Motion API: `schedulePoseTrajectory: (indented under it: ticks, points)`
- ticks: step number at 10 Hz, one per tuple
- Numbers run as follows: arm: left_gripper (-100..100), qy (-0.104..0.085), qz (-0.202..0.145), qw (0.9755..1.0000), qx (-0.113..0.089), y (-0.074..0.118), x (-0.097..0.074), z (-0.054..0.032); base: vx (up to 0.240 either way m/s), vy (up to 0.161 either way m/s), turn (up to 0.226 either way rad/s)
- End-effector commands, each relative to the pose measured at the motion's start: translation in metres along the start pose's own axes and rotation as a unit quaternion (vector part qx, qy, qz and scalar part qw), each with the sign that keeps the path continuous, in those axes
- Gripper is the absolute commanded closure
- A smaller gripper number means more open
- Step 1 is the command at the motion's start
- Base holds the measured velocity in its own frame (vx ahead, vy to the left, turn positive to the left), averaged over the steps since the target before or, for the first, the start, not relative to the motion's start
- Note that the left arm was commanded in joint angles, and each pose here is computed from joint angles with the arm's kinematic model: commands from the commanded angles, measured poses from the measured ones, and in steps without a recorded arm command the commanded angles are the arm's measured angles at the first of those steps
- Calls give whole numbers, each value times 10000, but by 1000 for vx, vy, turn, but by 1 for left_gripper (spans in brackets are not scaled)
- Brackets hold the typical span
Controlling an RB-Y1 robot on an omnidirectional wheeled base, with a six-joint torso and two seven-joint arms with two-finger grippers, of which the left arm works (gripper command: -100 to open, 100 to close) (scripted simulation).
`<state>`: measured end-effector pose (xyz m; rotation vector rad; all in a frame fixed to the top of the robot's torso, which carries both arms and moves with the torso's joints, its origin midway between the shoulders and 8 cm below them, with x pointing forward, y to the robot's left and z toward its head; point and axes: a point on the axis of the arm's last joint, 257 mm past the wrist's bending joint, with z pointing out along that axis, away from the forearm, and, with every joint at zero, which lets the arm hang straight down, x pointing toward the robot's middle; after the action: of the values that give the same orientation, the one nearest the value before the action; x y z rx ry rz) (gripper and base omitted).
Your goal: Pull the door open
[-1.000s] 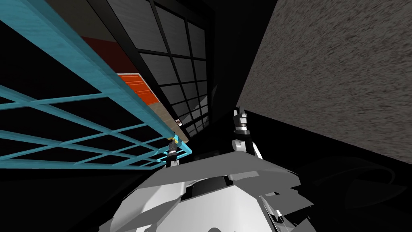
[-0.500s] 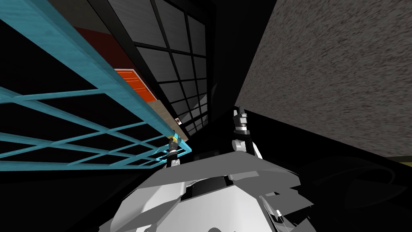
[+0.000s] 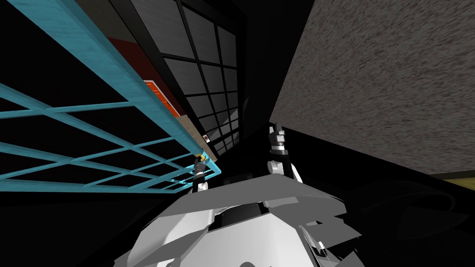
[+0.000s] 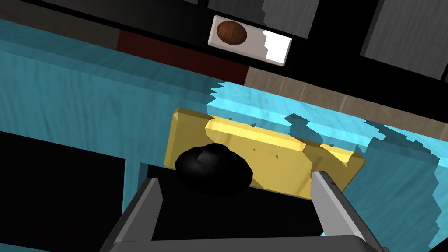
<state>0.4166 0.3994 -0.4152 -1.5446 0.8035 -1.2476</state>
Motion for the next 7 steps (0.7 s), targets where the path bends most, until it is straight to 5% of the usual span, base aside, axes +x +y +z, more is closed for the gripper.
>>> schedulePoseTrajectory:
  ticks: [1, 3, 7]
  points:
    - [-100, -22, -305, 9995, 21, -5, 12, 17, -58, 25, -51]
    - [-100, -40, -568, 9984, 41, -11, 25, 32, -64, 27, -63]
    - [-100, -95, -1319, 9912, 105, -28, 66, 77, -68, 28, -57]
